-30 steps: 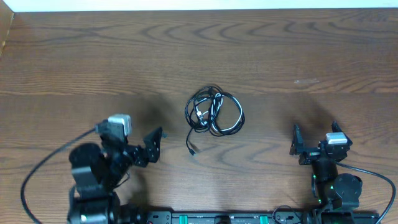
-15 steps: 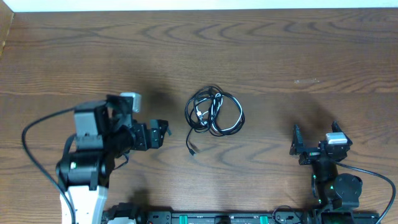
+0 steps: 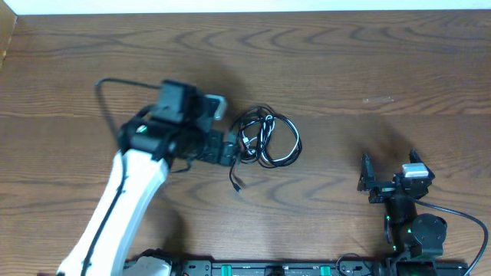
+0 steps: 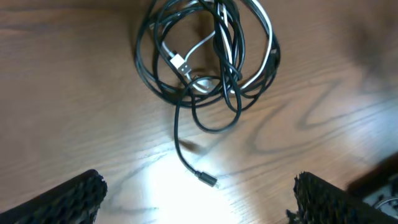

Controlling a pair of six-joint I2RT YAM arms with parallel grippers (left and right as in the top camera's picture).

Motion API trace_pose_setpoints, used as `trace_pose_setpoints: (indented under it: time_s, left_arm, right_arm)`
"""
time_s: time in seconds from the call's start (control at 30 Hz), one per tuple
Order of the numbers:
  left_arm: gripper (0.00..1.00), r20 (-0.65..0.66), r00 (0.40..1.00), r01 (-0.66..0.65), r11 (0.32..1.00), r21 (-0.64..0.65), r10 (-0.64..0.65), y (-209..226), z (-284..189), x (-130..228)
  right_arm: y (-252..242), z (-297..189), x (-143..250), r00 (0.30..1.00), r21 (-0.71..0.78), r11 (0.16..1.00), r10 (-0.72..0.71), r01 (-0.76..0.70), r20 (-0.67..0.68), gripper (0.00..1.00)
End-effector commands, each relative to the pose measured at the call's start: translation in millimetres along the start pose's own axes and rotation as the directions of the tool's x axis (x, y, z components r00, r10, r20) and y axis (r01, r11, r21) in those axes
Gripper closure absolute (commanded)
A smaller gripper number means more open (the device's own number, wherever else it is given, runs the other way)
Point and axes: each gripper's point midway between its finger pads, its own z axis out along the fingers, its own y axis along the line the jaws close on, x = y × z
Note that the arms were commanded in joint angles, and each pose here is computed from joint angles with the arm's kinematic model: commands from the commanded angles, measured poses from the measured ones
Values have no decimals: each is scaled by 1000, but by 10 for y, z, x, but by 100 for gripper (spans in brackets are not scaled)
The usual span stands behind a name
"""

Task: Untangle cables
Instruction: 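Move the left gripper forward over the tangled black and white cables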

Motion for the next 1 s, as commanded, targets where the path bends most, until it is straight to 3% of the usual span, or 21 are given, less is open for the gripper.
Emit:
trace_pose_setpoints:
  time_s: [0.0,0.63,0.8,0.97]
  left_arm:
    - [2,4,1000,31,998,-50,-31,-31,115,-154]
    - [2,62,997,-38,999,-10,38,-254,356,-394]
    - [2,66,990,127,990,-58,-123,-142,405,-396]
    - [3,35,977,212,974,-85,-210,-112,575,-353]
  right_arm:
    - [0,-3,1,1000,-2,1000,18,-18,1,1]
    - [-1,-3,1,1000,-2,1000,18,-18,1,1]
    - [-1,-3,1,1000,-2,1000,18,-18,1,1]
    - [-1,-3,1,1000,-2,1000,18,-18,1,1]
